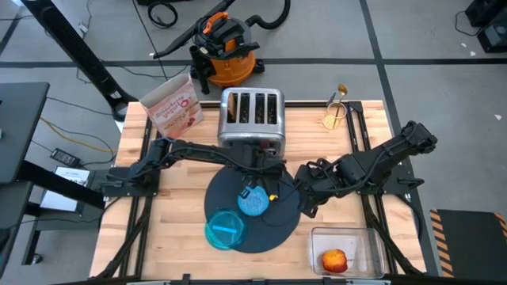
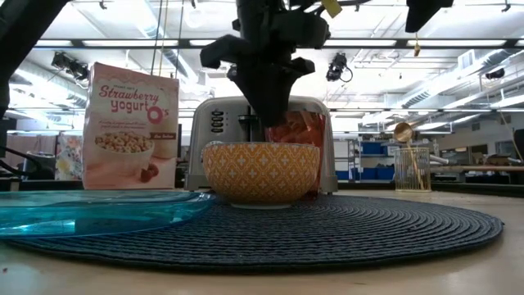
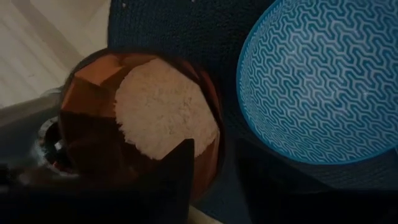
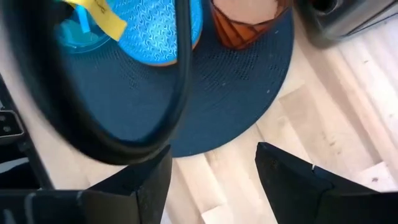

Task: Arrange a breakfast setting
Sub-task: Put the orange cup on the top right side of the blue bowl

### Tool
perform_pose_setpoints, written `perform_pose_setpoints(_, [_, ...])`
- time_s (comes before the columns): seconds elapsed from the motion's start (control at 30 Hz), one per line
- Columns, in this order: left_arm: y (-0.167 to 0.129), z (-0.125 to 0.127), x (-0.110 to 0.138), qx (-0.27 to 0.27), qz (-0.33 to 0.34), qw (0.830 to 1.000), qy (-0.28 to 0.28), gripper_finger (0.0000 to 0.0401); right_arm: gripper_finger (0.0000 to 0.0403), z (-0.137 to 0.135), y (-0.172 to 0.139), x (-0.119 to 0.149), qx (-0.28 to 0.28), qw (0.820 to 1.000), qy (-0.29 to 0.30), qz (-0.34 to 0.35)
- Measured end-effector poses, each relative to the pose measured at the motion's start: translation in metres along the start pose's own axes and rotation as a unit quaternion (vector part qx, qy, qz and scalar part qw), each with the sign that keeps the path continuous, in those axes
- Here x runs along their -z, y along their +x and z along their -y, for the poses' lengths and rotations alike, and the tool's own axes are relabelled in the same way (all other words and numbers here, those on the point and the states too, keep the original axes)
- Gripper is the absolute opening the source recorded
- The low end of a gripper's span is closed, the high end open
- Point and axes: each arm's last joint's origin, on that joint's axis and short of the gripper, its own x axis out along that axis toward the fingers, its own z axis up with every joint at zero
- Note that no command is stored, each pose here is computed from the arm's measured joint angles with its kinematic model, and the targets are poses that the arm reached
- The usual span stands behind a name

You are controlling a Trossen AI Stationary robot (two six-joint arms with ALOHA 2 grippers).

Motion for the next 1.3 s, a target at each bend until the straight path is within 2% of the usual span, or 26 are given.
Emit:
perform_pose_setpoints(0.17, [-0.011, 0.001, 0.004, 0.0, 0.0, 1.0, -0.012, 0.0167, 0.0271, 0.001, 0.0, -0.001, 0.019, 0.999, -0.024, 0.019])
perform_pose_setpoints(0.33, [-0.036, 0.004, 0.021, 0.016, -0.028, 0.998, -0.044, 0.0191, 0.0305, 0.002, 0.0, -0.002, 0.028, 0.994, -0.107, 0.026])
perform_pose_setpoints(0.47, [-0.064, 0.006, 0.044, 0.028, -0.06, 0.991, -0.114, 0.019, 0.031, 0.001, 0.007, -0.008, 0.035, 0.984, -0.174, 0.028])
perform_pose_setpoints(0.57, [-0.091, 0.006, 0.062, 0.031, -0.057, 0.983, -0.174, 0.0186, 0.0299, 0.0, 0.025, -0.019, 0.041, 0.977, -0.21, 0.01])
perform_pose_setpoints(0.8, [-0.165, 0.02, 0.098, 0.011, 0.031, 0.965, -0.259, 0.0183, 0.0274, -0.009, 0.075, -0.051, 0.018, 0.952, -0.305, 0.012])
perform_pose_setpoints(1.1, [-0.244, 0.054, 0.146, -0.022, 0.155, 0.936, -0.315, 0.0182, 0.0226, 0.014, 0.108, -0.086, -0.021, 0.944, -0.33, 0.007])
perform_pose_setpoints(1.3, [-0.28, 0.072, 0.174, -0.04, 0.239, 0.913, -0.329, 0.0183, 0.0186, 0.02, 0.126, -0.094, -0.057, 0.926, -0.373, -0.006])
